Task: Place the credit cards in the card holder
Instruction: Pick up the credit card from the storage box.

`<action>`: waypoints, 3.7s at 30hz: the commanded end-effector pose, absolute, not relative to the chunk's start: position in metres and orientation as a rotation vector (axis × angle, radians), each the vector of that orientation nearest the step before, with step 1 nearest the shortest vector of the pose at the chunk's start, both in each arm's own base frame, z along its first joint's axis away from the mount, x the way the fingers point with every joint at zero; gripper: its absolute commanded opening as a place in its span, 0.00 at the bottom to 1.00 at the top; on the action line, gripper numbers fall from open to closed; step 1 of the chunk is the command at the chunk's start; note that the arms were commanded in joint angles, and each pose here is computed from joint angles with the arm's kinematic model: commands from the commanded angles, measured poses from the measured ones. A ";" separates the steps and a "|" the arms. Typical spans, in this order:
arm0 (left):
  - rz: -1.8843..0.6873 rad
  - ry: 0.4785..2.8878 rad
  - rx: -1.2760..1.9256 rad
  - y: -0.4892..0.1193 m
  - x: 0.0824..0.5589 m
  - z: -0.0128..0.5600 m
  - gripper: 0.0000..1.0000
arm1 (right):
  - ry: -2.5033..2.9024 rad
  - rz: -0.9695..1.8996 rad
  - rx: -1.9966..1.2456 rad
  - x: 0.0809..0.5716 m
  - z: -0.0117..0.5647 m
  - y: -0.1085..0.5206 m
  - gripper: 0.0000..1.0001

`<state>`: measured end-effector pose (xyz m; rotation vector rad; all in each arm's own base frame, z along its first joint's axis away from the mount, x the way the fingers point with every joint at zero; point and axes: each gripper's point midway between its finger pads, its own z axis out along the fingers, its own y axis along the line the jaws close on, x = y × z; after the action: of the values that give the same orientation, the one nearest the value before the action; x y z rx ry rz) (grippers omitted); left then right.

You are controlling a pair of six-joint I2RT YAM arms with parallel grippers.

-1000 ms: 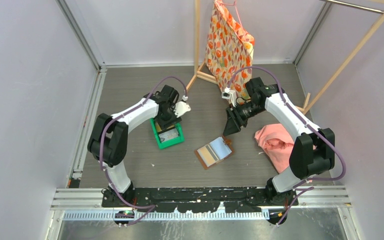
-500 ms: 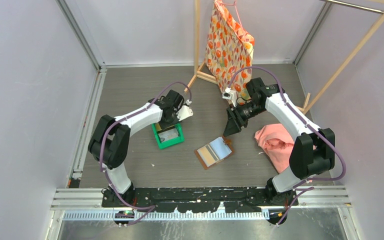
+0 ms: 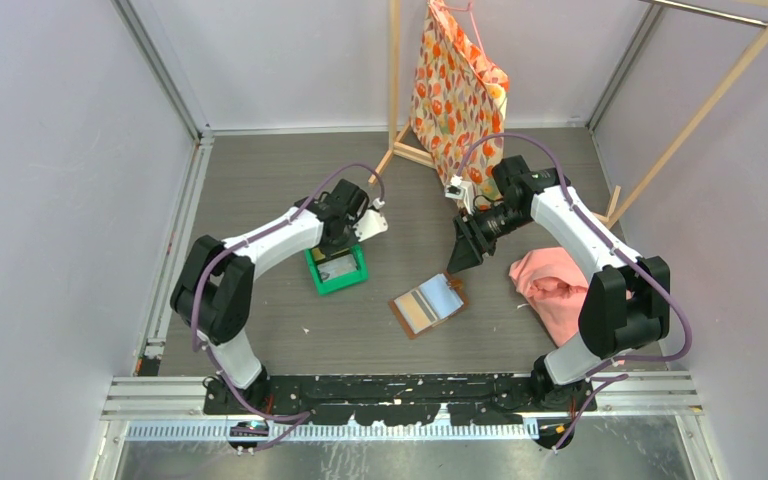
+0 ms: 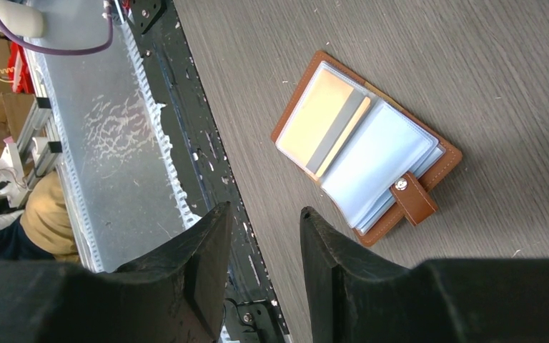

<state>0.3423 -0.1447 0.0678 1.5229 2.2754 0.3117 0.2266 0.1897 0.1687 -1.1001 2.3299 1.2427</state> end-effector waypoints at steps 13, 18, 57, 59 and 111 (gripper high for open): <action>0.306 2.205 1.478 -0.149 0.343 0.098 0.00 | 2.281 1.273 -1.109 0.226 0.179 0.191 0.45; 0.278 2.198 1.479 -0.150 0.339 0.103 0.00 | 2.284 1.275 -1.109 0.226 0.178 0.192 0.45; 0.022 2.372 0.676 -0.125 0.340 0.184 0.00 | 2.280 1.285 -1.110 0.225 0.179 0.191 0.45; -0.054 2.378 0.514 -0.117 0.338 0.197 0.01 | 2.280 1.284 -1.109 0.225 0.179 0.191 0.45; -1.741 1.955 0.140 -0.278 0.184 0.205 0.01 | 2.309 1.322 -0.934 0.239 0.175 0.201 0.45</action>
<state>0.1807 -0.2737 0.2013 0.1537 2.0709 -1.8040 0.2222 0.2019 0.1800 -1.0196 2.2788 1.4271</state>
